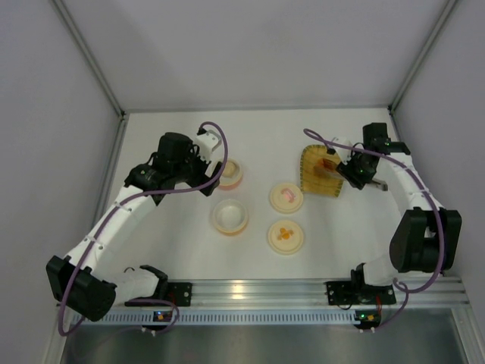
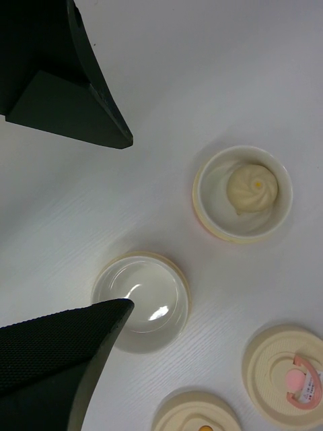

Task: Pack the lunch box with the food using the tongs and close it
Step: Pick up the fake food from the plate.

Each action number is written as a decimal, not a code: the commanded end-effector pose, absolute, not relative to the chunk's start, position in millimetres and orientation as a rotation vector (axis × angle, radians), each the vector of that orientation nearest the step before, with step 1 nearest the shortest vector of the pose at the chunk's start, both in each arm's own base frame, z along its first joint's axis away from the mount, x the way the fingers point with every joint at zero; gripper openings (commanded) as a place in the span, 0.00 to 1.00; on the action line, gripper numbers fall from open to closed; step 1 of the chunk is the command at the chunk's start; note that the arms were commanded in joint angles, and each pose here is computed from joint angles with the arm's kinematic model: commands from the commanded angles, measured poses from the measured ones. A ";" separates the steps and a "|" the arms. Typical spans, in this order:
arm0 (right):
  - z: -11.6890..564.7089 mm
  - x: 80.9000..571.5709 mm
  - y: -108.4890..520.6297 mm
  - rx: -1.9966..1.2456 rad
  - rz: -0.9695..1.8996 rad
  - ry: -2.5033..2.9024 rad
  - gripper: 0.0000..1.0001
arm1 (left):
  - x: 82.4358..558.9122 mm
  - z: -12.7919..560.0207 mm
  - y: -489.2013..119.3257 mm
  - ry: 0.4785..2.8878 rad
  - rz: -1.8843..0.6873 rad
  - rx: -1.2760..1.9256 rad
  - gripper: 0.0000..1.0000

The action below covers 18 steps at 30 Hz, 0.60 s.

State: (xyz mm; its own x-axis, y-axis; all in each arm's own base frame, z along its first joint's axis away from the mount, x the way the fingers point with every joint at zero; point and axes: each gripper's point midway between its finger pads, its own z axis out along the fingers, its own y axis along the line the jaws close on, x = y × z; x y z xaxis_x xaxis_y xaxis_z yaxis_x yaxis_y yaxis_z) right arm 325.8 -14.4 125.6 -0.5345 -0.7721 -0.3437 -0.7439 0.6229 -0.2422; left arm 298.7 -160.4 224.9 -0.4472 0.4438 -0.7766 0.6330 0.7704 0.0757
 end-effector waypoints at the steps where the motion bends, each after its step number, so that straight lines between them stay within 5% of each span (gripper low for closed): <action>1: 132.4 344.9 -20.1 -1.189 -0.143 2.361 0.44 | 308.9 245.0 -163.1 2.049 -0.284 0.781 0.98; 11: 124.1 341.9 -10.3 -1.220 -0.048 2.377 0.42 | 310.2 246.1 -161.7 2.041 -0.269 0.788 0.99; 18: 133.8 339.5 -9.8 -1.241 -0.052 2.359 0.23 | 311.6 247.3 -162.0 2.034 -0.266 0.787 0.98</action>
